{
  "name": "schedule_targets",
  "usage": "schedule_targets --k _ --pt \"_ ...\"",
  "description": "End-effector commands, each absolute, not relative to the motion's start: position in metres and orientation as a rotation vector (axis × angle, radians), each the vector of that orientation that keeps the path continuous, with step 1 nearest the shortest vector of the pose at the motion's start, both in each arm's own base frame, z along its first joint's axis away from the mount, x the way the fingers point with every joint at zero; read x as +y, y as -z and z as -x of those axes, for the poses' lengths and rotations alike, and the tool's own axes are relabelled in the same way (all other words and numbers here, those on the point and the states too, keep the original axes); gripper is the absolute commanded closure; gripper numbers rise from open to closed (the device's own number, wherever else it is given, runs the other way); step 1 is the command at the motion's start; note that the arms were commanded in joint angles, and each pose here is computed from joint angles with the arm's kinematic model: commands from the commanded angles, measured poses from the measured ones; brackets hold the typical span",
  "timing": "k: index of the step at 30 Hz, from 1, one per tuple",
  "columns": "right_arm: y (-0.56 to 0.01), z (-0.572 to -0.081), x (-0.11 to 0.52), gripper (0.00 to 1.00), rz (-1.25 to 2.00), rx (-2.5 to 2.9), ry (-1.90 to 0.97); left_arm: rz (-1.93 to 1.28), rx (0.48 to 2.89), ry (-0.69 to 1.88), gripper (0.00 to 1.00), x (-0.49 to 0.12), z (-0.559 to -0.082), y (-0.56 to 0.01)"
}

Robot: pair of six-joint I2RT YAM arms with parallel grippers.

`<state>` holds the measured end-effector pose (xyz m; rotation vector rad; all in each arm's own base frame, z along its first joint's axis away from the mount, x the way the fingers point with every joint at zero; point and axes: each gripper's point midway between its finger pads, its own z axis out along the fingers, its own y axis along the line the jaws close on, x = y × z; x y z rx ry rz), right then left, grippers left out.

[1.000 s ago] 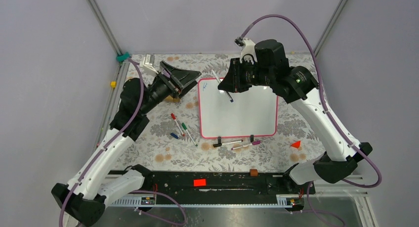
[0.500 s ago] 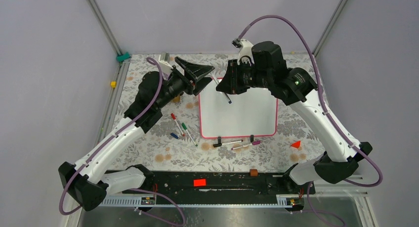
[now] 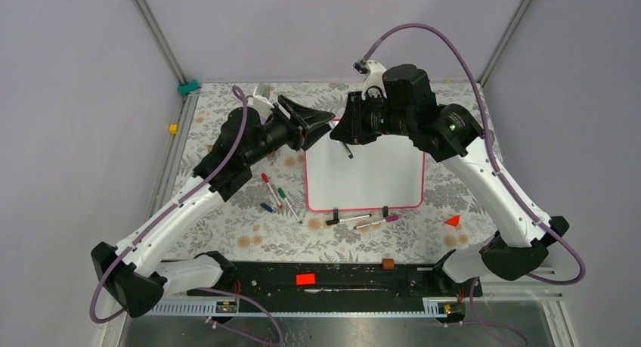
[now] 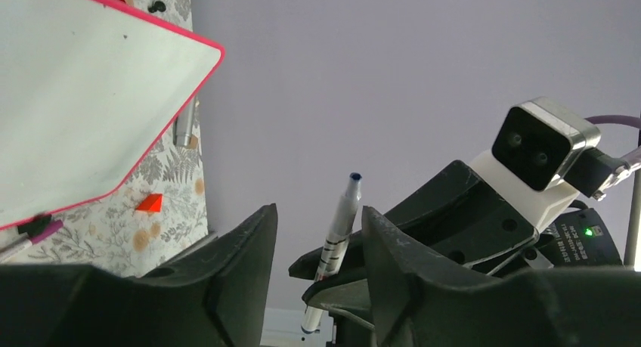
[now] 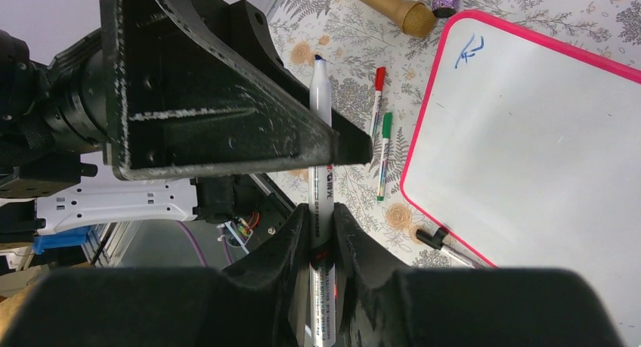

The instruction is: Write a sentence on the whiteboard

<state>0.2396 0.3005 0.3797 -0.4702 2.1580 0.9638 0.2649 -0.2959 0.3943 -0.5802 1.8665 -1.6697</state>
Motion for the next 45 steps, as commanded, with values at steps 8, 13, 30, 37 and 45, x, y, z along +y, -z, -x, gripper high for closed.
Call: schedule_targets --k 8,13,30,37,45 --pt "-0.396 -0.249 0.299 1.00 0.455 2.093 -0.913 0.685 1.883 1.806 1.00 -0.303 -0.254 -0.388" --pt "-0.401 -0.257 0.295 0.95 0.444 2.061 -0.874 0.874 1.837 1.922 1.00 -0.302 -0.257 -0.387" --pt "-0.421 -0.261 0.307 0.39 0.207 1.927 -1.080 1.238 1.532 2.039 1.00 -0.271 -0.278 -0.409" --pt "-0.409 -0.260 0.311 0.41 0.185 1.973 -1.104 1.276 1.498 2.054 1.00 -0.271 -0.284 -0.407" --pt "-0.406 -0.259 0.319 0.65 0.187 1.979 -1.144 1.278 1.521 2.044 1.00 -0.270 -0.280 -0.402"
